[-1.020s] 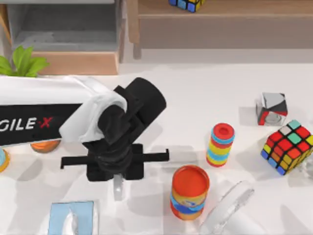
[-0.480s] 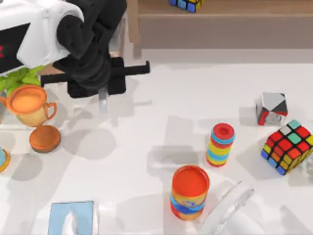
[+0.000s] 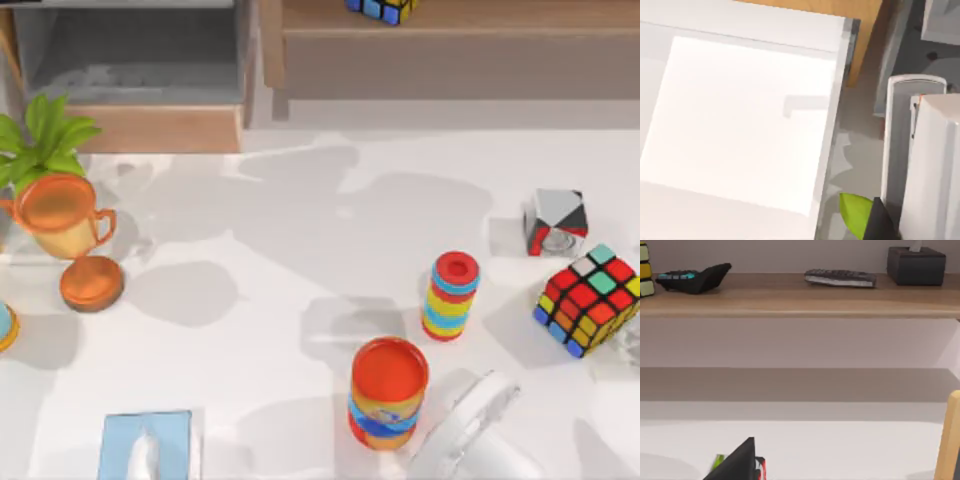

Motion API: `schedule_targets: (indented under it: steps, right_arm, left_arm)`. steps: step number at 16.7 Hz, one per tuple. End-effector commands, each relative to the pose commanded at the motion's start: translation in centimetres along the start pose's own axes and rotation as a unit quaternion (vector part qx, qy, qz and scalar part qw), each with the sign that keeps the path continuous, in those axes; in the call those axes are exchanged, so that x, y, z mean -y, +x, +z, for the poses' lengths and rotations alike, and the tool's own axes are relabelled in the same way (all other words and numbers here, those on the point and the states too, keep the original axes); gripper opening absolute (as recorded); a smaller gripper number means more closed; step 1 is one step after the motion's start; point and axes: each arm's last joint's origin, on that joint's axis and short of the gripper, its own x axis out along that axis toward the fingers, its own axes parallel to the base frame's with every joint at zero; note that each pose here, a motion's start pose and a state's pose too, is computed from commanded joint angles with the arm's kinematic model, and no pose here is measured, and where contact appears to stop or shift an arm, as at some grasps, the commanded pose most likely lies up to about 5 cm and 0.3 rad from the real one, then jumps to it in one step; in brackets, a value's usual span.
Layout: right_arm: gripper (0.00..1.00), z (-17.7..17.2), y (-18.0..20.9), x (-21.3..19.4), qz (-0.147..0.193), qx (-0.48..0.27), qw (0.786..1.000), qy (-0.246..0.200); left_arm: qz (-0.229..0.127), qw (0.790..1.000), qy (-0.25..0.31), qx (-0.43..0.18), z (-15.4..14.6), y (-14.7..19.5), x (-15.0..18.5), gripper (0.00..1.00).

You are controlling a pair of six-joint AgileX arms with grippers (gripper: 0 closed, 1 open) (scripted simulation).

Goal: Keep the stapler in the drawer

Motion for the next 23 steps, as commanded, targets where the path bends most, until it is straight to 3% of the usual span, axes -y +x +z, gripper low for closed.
schedule_targets:
  steps: [4, 8, 12, 23]
  right_arm:
    - [1.00, 0.0, 0.0, 0.0, 0.000, 0.000, 1.000, 0.000]
    - [1.00, 0.0, 0.0, 0.0, 0.000, 0.000, 1.000, 0.000]
    - [1.00, 0.0, 0.0, 0.0, 0.000, 0.000, 1.000, 0.000]
    - [1.00, 0.0, 0.0, 0.0, 0.000, 0.000, 1.000, 0.000]
  left_arm:
    - [0.014, 0.998, 0.025, -0.054, 1.0, 5.8, -8.3, 0.00]
    - [-0.021, 0.990, 0.054, -0.131, -1.1, 12.2, -12.8, 0.00]
    - [-0.056, 0.979, 0.071, -0.180, -2.9, 14.8, -13.2, 0.00]
    - [-0.055, 0.980, 0.071, -0.177, -3.2, 15.5, -13.2, 0.00]
